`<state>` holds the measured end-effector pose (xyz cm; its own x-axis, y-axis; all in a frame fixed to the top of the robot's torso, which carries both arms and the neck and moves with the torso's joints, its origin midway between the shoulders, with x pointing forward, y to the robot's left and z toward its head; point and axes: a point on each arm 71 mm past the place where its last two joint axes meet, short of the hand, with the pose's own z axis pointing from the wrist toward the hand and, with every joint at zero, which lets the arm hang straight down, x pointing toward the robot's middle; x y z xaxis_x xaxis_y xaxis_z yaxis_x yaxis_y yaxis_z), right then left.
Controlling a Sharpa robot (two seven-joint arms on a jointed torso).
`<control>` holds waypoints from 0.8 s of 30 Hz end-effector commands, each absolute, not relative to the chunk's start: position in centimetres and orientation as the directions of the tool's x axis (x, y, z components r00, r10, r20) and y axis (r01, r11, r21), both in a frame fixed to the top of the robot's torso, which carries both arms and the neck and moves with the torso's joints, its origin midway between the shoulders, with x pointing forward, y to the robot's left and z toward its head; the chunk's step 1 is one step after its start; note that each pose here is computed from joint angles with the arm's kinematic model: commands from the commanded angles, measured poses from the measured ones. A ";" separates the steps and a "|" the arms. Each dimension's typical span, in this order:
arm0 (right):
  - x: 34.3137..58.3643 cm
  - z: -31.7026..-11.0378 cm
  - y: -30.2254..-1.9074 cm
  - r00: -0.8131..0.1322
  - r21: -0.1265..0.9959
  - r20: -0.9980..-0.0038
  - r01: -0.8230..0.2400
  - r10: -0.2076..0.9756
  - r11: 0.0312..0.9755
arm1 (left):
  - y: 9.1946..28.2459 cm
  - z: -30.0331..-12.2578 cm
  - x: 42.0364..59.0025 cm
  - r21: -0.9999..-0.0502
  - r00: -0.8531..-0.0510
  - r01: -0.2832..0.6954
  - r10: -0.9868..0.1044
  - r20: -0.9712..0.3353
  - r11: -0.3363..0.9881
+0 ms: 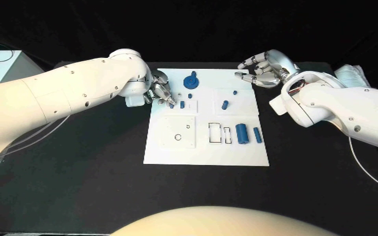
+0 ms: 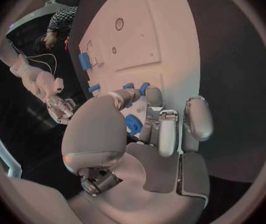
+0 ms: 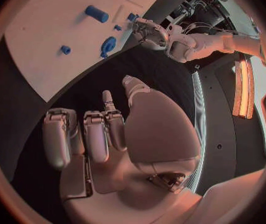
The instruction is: Assemble the parts on the task board
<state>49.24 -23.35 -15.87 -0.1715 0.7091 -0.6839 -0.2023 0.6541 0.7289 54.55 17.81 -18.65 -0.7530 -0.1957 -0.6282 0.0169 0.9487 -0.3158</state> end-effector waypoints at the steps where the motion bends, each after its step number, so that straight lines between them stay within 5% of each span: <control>1: 49.2 -15.9 -23.2 -0.181 0.725 -0.687 -0.217 0.703 0.653 | 17.9 -19.4 54.3 -0.293 -0.772 0.005 -0.183 -0.609 0.956; 24: 49.2 -16.0 -23.3 -0.181 0.726 -0.687 -0.216 0.704 0.653 | 18.7 -19.3 54.3 -0.330 -0.748 -0.023 -0.235 -0.621 0.944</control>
<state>49.23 -23.39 -15.96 -0.1720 0.7091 -0.6838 -0.2009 0.6543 0.7290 54.48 18.68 -18.90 -0.7435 -0.2262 -0.6293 -0.0112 0.9452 -0.3264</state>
